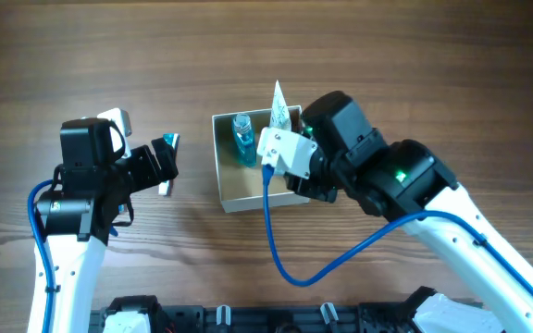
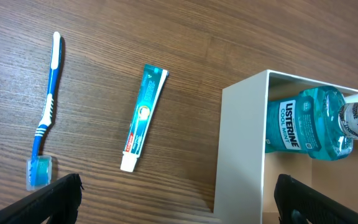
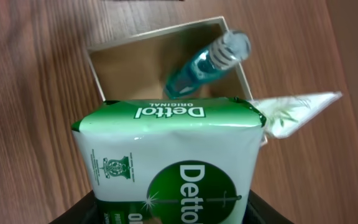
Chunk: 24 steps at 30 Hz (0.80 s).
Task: Pack container
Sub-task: 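Carry the soap bar into the box and lower it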
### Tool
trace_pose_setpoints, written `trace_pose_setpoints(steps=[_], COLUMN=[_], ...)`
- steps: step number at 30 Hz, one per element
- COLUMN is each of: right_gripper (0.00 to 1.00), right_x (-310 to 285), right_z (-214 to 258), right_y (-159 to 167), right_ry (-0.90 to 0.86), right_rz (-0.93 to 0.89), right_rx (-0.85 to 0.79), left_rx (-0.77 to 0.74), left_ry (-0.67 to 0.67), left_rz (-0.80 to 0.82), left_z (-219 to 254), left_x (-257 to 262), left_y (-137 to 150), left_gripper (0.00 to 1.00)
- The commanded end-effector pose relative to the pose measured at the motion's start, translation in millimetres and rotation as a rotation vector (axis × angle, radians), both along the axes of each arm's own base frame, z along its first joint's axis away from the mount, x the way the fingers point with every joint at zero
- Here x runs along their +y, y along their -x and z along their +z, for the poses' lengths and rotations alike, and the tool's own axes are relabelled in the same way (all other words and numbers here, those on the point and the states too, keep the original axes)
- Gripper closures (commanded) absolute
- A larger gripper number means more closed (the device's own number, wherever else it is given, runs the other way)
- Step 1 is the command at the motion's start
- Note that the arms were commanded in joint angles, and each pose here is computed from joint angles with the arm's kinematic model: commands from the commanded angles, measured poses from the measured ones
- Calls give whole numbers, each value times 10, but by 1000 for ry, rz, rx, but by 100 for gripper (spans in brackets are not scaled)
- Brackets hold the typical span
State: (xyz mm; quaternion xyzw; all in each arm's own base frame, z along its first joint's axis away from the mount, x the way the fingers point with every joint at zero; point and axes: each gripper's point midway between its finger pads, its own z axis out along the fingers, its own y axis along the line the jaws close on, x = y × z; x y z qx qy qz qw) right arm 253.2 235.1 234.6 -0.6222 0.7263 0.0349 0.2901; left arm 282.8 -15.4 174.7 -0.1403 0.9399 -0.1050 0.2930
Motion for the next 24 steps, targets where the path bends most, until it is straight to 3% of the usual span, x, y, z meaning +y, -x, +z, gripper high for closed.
trace_pose_setpoints(steps=[1, 13, 16, 21, 24], right_gripper=[96, 95, 81, 80, 67], right_x=[101, 307, 332, 391, 424], right_z=[-191, -864, -954, -1049, -1066], right_y=[-63, -246, -276, -340, -376], right_ry=[57, 157, 166, 166, 158], right_rz=[30, 40, 39, 38, 38], right_rx=[23, 135, 146, 146, 138], left_rx=[-17, -18, -18, -17, -17], left_ry=[33, 33, 33, 33, 33], left_rz=[-22, -23, -23, -23, -23], left_z=[72, 72, 72, 72, 72], left_x=[-76, -77, -76, -77, -77], left_y=[-26, -26, -26, -26, -25], left_gripper=[0, 0, 0, 0, 0])
